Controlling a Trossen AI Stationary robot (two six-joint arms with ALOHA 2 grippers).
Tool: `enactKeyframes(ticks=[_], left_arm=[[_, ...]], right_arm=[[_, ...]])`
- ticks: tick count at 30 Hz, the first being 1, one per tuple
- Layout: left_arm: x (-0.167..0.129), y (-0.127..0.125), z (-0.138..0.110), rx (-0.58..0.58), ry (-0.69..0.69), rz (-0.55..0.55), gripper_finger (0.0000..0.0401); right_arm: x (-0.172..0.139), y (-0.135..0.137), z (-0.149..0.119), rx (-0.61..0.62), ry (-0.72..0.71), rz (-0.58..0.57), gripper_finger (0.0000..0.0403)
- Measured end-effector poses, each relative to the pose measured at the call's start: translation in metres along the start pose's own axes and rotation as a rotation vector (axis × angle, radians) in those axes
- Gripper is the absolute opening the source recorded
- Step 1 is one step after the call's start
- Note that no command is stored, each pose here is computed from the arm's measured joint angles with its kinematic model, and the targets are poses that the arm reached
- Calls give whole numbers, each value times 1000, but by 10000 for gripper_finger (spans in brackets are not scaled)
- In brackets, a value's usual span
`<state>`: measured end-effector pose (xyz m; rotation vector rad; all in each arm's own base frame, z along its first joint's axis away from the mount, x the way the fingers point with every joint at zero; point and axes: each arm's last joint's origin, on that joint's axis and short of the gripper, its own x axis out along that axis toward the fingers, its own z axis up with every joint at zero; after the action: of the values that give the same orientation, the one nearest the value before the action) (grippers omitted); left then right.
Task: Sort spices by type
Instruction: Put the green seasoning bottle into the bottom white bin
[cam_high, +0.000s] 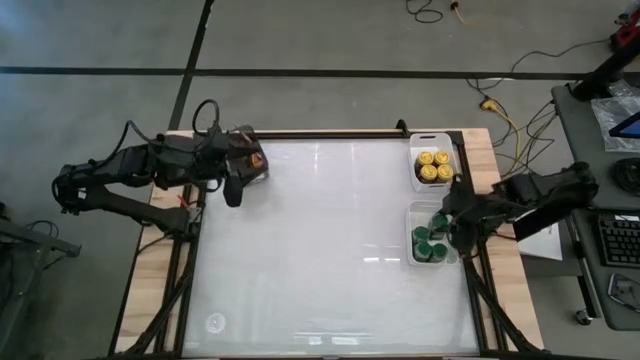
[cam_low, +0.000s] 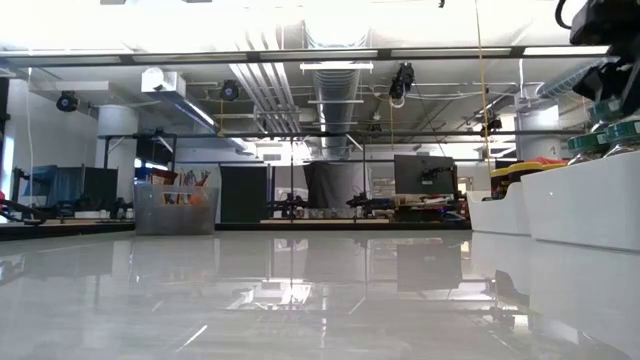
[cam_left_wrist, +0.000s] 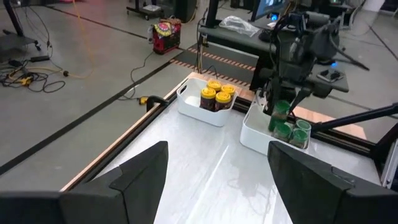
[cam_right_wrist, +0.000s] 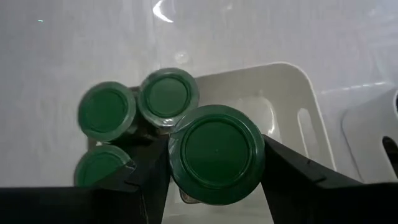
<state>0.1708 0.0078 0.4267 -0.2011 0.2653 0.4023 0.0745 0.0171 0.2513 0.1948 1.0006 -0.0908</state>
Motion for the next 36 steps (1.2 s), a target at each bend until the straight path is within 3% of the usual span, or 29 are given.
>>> enactKeyframes(ticks=[11,18,26,36], left_arm=[[-7,2,2,9,-19,-5,261],[-7,3,1,18,-19,-5,261],[-8,3,1,48,-13,-3,261],[-13,5,2,102,-28,-6,261]], right_arm=[[0,9,-4,12,-52,-25,198],[2,17,-9,-17,-25,-22,198],[29,37,-1,-113,109,-150,198],[35,42,3,-74,114,-159,198]])
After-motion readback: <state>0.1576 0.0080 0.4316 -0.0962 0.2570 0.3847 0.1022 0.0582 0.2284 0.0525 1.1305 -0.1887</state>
